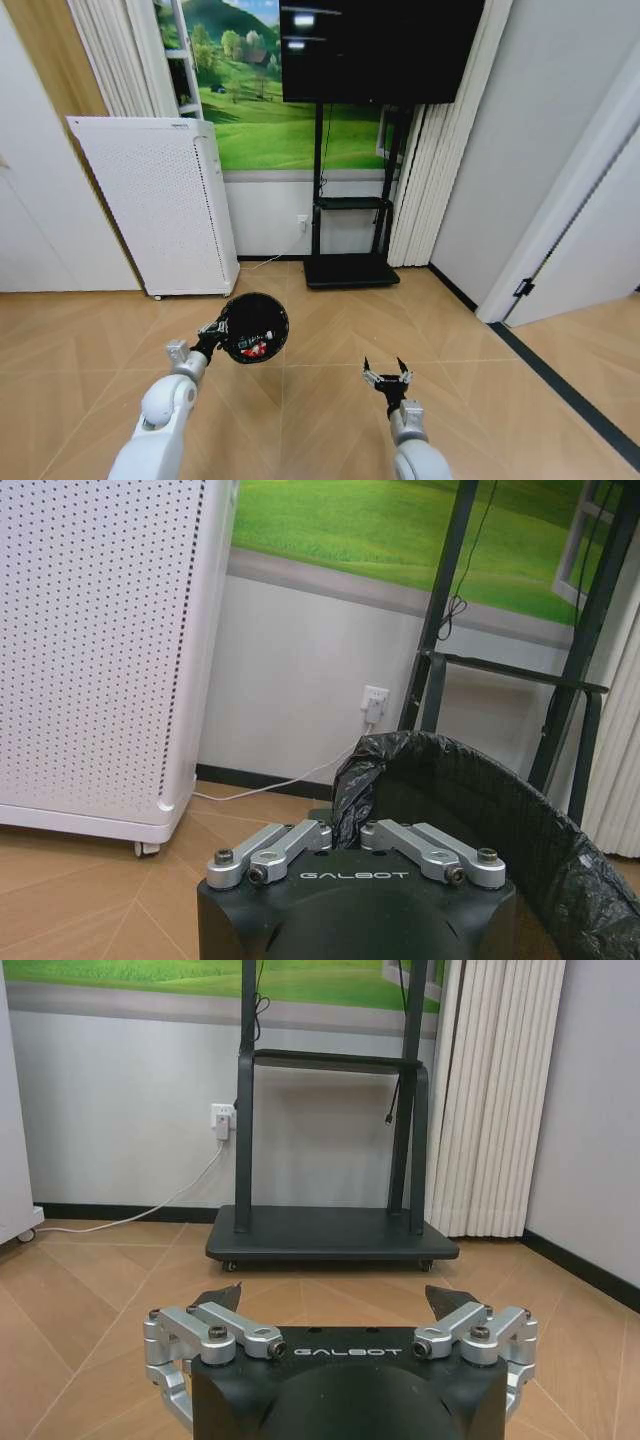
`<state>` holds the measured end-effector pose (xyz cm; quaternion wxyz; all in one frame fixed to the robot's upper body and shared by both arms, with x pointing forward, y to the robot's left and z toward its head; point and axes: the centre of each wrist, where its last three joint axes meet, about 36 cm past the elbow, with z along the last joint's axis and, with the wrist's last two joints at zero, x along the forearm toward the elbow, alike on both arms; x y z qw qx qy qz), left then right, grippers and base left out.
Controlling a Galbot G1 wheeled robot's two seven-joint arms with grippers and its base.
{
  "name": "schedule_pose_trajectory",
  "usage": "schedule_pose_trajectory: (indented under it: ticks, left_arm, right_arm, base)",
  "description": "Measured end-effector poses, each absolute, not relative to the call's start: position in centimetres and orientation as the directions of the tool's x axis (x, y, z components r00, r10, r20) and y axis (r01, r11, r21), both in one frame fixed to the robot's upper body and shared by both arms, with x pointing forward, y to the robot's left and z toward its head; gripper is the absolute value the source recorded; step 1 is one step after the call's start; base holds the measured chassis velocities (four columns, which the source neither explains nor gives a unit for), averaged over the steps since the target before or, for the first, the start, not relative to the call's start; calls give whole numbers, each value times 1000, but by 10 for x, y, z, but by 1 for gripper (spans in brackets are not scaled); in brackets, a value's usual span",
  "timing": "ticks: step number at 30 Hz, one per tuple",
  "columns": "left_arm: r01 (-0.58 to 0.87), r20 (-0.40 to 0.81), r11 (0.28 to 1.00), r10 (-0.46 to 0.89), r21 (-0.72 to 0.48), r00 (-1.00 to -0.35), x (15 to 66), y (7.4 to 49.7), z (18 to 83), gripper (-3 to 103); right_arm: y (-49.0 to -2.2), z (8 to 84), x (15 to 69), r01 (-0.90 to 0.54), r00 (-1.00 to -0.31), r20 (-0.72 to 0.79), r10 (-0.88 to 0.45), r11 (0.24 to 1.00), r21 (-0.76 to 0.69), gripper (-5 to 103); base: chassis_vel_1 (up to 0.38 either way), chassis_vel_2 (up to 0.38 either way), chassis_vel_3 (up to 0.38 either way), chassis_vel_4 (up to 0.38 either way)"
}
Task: Pick up the trash bin and place the garbage on the floor into it.
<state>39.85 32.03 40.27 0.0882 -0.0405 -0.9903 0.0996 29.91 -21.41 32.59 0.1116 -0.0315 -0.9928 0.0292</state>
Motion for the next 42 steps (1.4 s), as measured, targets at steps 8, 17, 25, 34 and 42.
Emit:
schedule_pose_trajectory:
  ticks: [8, 17, 25, 34, 42]
  left_arm:
    - [23, 168, 981, 56, -190, -984, 388, 337, 405, 7]
    - [12, 164, 983, 42, -181, -985, 386, 345, 407, 7]
    - [15, 162, 982, 46, -189, -986, 387, 346, 405, 7]
    - [-159, 239, 948, -93, -275, -966, 382, 343, 387, 7]
    - [-442, 367, 775, -289, -452, -884, 387, 352, 363, 7]
  right_arm:
    - [-214, 322, 294, 45, -972, 228, 65, 995, -93, 100]
    - [-214, 319, 292, 45, -972, 223, 69, 993, -110, 100]
    - [-217, 317, 287, 52, -973, 215, 78, 991, -125, 100]
    - [-222, 311, 289, 76, -976, 193, 97, 991, -111, 100]
    - [-225, 305, 286, 73, -974, 204, 96, 991, -115, 100]
  base:
    - [-40, -2, 31, -6]
    - [78, 3, -74, -3]
    - [155, 81, -161, -84]
    - [157, 126, -147, -124]
    - [-32, -12, 13, 22]
